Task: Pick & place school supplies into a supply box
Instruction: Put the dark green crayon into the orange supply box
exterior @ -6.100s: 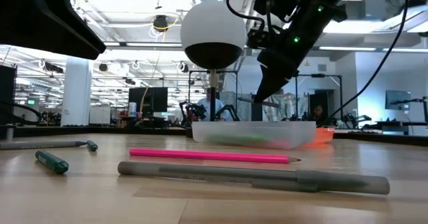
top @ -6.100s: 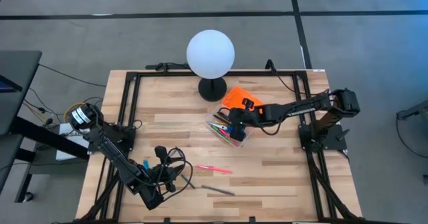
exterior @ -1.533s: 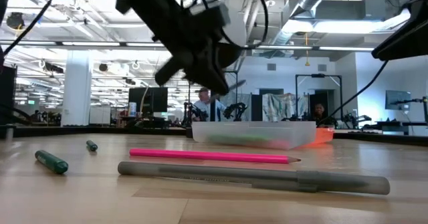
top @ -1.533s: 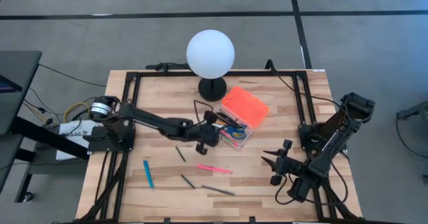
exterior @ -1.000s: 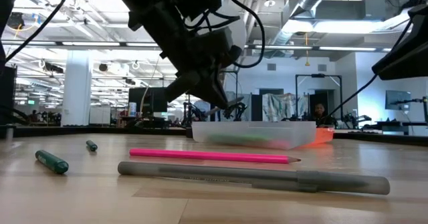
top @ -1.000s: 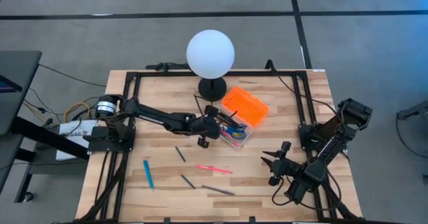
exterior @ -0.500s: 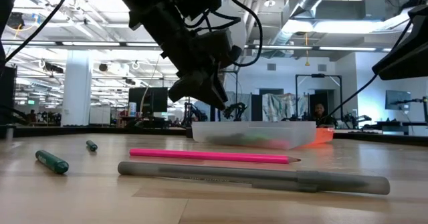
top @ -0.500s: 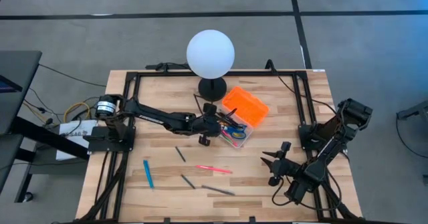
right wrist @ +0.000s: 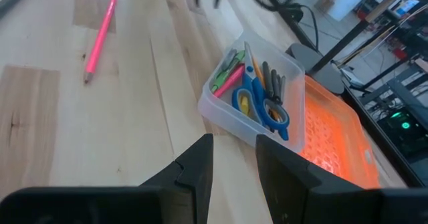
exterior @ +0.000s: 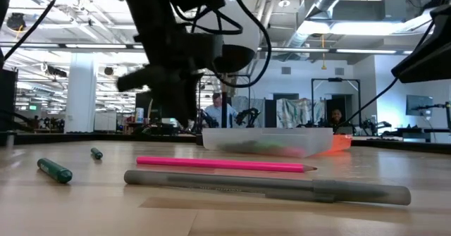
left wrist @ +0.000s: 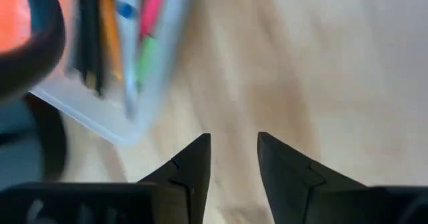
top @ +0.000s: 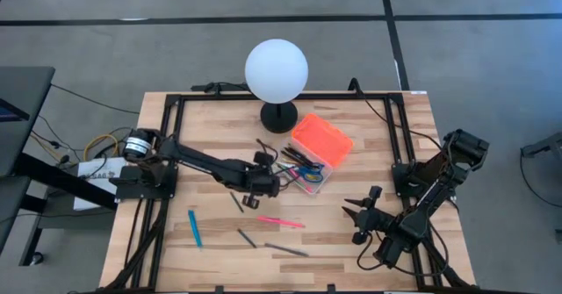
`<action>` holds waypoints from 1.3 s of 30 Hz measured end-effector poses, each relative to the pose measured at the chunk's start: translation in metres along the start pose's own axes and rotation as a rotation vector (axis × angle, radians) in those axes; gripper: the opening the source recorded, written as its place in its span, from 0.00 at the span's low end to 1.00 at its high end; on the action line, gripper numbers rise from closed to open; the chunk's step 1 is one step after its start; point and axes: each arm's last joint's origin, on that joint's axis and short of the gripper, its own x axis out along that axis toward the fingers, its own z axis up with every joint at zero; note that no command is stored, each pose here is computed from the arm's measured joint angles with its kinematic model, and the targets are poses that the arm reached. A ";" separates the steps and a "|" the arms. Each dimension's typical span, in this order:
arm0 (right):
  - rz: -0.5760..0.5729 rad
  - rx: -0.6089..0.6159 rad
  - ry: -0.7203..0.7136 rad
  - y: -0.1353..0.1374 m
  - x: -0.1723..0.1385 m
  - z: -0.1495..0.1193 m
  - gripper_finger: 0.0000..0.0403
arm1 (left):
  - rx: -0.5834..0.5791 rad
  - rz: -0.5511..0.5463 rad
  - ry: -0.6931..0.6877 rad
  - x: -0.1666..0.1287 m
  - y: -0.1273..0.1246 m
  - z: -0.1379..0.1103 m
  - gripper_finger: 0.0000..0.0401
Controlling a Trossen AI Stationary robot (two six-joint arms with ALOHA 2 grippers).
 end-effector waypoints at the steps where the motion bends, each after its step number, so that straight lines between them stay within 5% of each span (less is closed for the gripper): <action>1: -0.003 0.000 -0.005 0.000 0.000 0.000 0.27 | -0.006 -0.015 0.019 -0.003 -0.003 -0.001 0.29; 11: -0.029 0.017 0.008 -0.003 0.007 0.003 0.27 | -0.050 -0.109 0.199 -0.023 -0.037 -0.012 0.22; 20: -0.043 0.026 0.017 -0.004 0.011 0.004 0.27 | -0.054 -0.164 0.222 -0.028 -0.068 -0.020 0.18; 39: -0.038 0.036 0.014 -0.004 0.011 0.005 0.27 | -0.065 -0.153 0.267 -0.009 -0.081 -0.043 0.18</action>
